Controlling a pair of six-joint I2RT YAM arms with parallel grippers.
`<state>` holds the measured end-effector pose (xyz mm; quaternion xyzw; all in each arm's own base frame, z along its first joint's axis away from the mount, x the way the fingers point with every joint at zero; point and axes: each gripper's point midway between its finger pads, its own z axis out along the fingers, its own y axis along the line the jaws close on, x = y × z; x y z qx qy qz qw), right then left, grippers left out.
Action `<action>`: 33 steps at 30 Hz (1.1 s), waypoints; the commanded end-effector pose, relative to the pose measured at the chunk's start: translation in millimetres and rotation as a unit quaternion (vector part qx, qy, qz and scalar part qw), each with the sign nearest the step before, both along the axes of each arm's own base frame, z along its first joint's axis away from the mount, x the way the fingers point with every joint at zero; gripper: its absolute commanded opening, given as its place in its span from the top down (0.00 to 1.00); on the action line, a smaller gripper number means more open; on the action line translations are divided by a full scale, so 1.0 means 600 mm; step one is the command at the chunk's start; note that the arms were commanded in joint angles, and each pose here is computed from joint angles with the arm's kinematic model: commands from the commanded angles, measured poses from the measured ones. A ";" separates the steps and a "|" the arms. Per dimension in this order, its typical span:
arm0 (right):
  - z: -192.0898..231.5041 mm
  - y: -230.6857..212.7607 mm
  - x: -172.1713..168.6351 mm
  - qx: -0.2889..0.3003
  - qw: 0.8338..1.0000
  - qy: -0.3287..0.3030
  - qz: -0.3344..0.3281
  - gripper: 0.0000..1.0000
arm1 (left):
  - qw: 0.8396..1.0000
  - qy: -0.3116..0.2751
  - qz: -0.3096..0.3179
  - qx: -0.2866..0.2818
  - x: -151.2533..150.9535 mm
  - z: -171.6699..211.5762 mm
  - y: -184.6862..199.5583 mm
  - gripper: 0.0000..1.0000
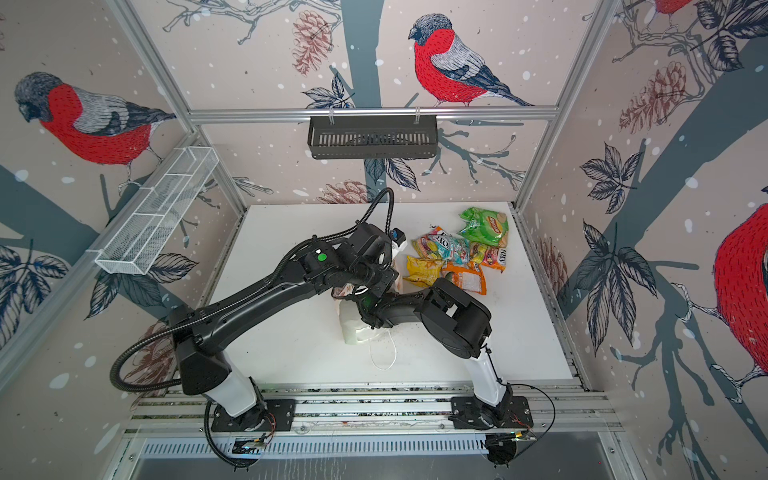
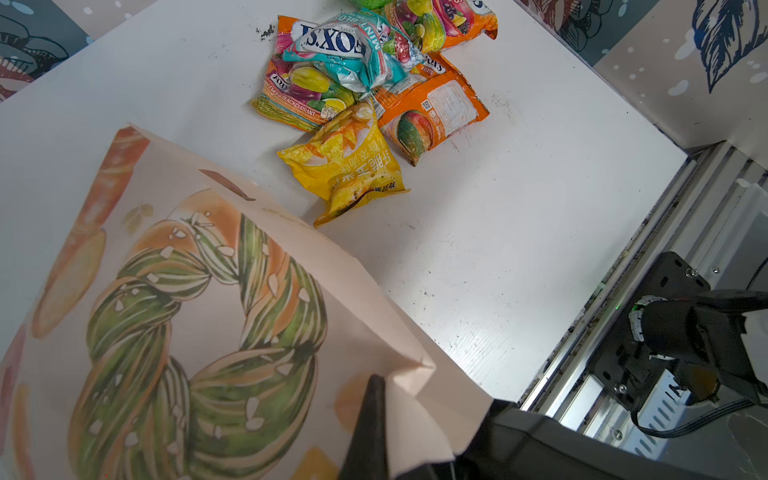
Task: Take the snacks out of the paper bag
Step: 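Lift the purple packet up through the bag with the right gripper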
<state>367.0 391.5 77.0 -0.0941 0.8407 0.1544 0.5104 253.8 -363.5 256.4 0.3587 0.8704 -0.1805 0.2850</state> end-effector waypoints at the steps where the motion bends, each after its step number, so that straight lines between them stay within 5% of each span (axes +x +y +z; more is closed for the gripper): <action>1: 0.011 0.001 0.007 0.002 1.000 -0.016 -0.007 0.53 | 1.000 0.022 0.001 0.001 -0.015 0.001 0.006 1.00; 9: 0.020 -0.006 0.004 0.007 1.000 -0.030 -0.003 0.56 | 0.998 0.003 0.053 0.020 0.009 0.001 0.039 1.00; 15: 0.022 -0.017 -0.001 0.010 0.999 -0.039 -0.004 0.91 | 0.997 -0.002 0.071 0.020 0.025 0.008 0.052 1.00; 24: 0.040 -0.033 -0.012 0.047 0.998 -0.050 -0.002 0.99 | 0.996 0.001 0.072 0.050 0.027 -0.015 0.060 1.00; 29: 0.058 -0.035 -0.024 0.144 0.989 -0.019 0.029 0.40 | 0.995 0.012 0.085 0.053 0.030 -0.023 0.059 1.00; 33: 0.083 -0.028 -0.031 0.218 0.974 0.003 0.060 0.19 | 0.995 0.009 0.094 0.040 0.033 -0.020 0.056 1.00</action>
